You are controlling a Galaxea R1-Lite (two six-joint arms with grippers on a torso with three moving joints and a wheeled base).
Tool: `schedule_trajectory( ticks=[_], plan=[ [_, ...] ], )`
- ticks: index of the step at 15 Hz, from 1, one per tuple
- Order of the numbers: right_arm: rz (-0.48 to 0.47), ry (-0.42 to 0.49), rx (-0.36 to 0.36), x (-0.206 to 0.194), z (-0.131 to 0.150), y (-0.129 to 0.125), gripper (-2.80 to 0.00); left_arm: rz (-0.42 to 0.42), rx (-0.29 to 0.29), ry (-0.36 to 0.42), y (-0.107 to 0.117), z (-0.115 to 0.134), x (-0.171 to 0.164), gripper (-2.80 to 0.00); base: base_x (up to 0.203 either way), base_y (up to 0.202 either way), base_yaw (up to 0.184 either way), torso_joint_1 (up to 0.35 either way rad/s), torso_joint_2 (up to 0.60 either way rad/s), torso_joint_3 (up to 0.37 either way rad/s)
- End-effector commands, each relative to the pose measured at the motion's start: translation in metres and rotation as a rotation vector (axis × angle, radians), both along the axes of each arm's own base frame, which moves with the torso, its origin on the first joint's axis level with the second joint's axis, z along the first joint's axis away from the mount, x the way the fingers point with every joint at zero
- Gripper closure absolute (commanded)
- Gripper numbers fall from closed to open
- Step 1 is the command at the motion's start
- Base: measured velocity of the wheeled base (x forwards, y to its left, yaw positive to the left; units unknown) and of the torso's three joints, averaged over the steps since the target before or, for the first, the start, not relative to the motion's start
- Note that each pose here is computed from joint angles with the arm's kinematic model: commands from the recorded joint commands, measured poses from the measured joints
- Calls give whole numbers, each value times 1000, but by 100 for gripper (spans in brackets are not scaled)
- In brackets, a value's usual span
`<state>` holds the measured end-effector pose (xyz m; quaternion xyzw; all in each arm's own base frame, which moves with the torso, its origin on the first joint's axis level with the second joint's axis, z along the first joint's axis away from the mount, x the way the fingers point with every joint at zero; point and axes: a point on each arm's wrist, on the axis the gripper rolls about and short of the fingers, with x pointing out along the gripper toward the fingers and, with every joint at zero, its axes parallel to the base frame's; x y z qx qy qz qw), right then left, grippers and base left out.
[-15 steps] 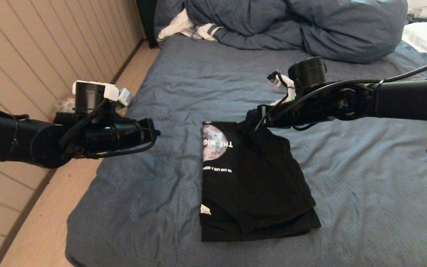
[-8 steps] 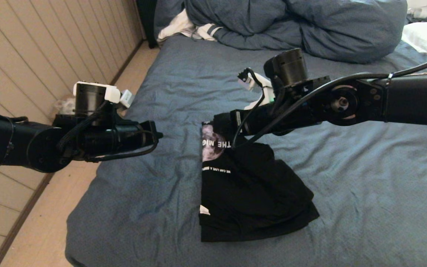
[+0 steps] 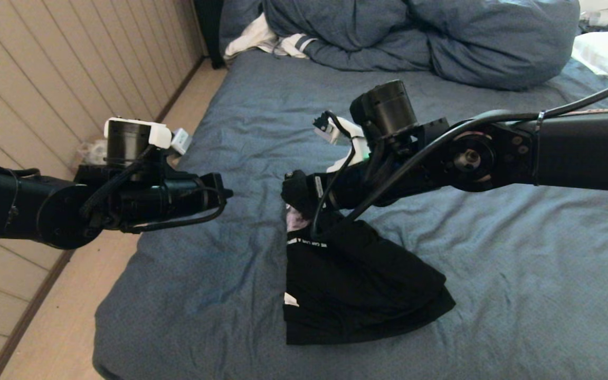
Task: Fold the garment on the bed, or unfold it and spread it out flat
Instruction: Unford the black T-shirt
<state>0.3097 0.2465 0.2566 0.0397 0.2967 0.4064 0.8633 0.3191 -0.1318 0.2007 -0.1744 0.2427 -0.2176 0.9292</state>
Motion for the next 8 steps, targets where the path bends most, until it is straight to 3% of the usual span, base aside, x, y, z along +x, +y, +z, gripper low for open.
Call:
schedule_trajectory(
  ticks=[1,3,4,8],
  plan=[
    [-2,14,-9,2,-5,1,0,0,-4,2,0,0,0,0,0,0,0,0,0,0],
    [-47,11,-30,9,-10,-2,0,0,-1,9,0,-2,-1,0,0,0,0,0,0,0],
    [-78,8,-41,13,-12,-6,-280,0,1,13,0,-4,-1,0,0,0,0,0,0,0],
    [-173,-19,-63,28,-11,-28,-280,0,1,15,0,-4,-1,0,0,0,0,0,0,0]
  ],
)
